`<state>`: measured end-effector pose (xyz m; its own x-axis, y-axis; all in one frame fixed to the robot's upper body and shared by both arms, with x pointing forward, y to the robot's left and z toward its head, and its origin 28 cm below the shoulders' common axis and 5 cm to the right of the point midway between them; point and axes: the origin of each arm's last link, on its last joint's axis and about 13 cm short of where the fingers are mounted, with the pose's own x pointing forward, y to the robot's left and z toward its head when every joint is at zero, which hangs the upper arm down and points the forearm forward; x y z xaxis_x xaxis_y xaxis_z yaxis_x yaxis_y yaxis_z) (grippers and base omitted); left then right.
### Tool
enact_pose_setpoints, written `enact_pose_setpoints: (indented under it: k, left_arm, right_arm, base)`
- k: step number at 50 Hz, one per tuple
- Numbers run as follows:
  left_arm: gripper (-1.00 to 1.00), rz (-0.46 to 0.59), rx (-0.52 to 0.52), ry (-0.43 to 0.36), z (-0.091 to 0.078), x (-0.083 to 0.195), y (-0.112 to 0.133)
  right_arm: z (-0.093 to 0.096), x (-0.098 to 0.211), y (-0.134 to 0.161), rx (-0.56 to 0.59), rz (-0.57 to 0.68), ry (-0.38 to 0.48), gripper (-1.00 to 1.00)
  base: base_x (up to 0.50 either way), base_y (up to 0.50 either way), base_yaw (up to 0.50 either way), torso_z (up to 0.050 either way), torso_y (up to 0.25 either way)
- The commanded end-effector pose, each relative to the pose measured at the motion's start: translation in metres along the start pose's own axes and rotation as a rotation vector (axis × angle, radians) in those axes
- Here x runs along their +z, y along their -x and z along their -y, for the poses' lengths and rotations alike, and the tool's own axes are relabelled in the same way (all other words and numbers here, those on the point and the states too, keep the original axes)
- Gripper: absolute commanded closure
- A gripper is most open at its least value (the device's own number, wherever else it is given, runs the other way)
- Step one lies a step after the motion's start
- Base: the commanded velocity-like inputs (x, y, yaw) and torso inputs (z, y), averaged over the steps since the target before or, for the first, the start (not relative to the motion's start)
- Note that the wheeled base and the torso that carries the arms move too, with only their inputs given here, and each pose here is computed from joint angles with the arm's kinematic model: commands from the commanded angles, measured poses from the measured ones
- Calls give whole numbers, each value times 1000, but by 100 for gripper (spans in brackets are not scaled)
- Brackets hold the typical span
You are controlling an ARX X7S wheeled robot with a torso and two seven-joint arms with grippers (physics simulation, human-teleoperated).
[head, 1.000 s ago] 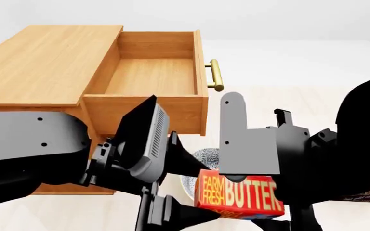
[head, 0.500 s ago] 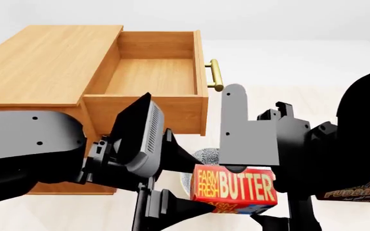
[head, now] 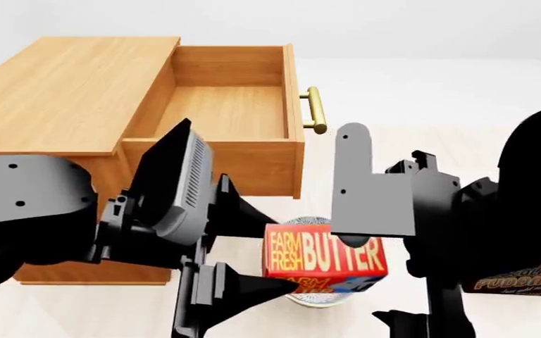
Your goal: Put the butter at the back in the top drawer of the cabinet and close it.
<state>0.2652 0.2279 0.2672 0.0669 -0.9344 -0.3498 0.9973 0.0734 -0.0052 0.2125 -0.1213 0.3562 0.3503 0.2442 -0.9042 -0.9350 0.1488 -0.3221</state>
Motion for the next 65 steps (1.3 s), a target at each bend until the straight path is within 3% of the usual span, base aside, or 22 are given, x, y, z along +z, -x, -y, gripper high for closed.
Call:
enact_pose_setpoints:
  k: [1,14,20,28,32,38,42,57,65]
  left_arm:
    - [100,24,34,-3,5,8,13]
    - [100,12,97,4,9,5,26]
    - [100,72,162,17,17,9,35]
    - [100,130,240,24,25,15,46]
    - [100,111,345,93,26,20,47]
    - [100,115,396,105,35,27,49]
    - [100,136,428,107,39,32,52]
    - [100,267,592,171,36,61,64]
    - [100,287,683,194,20,89,62]
  right_arm:
    - [4,-9,2,-10,11,-42,-100]
    - [1,-28,9,-48,64,-104,-100]
    - [-4,-41,-3,-184,111,-172,-100]
    - [-10,-56,-13,-388,281,-359,-100]
    - [-15,-59,-18,-517,336,-454,-100]
    - [-22,-62,-22,-635,418,-588,-100]
    - [-30,-66,-28,-699,488,-657,-100]
    - [-77,-86,-75,-972,668,-750,-100]
    - [-97,-94,-98,-1081,760,-819,-100]
  base:
    - [0,0,0,0,10]
    - [0,0,0,0,1]
    - [0,0,0,0,0]
    - [0,0,0,1,1]
    - [0,0,0,0,0]
    - [0,0,0,0,2]
    - [0,0,-1,0,0]
    - [0,0,0,1,1]
    - [0,0,0,1,1]
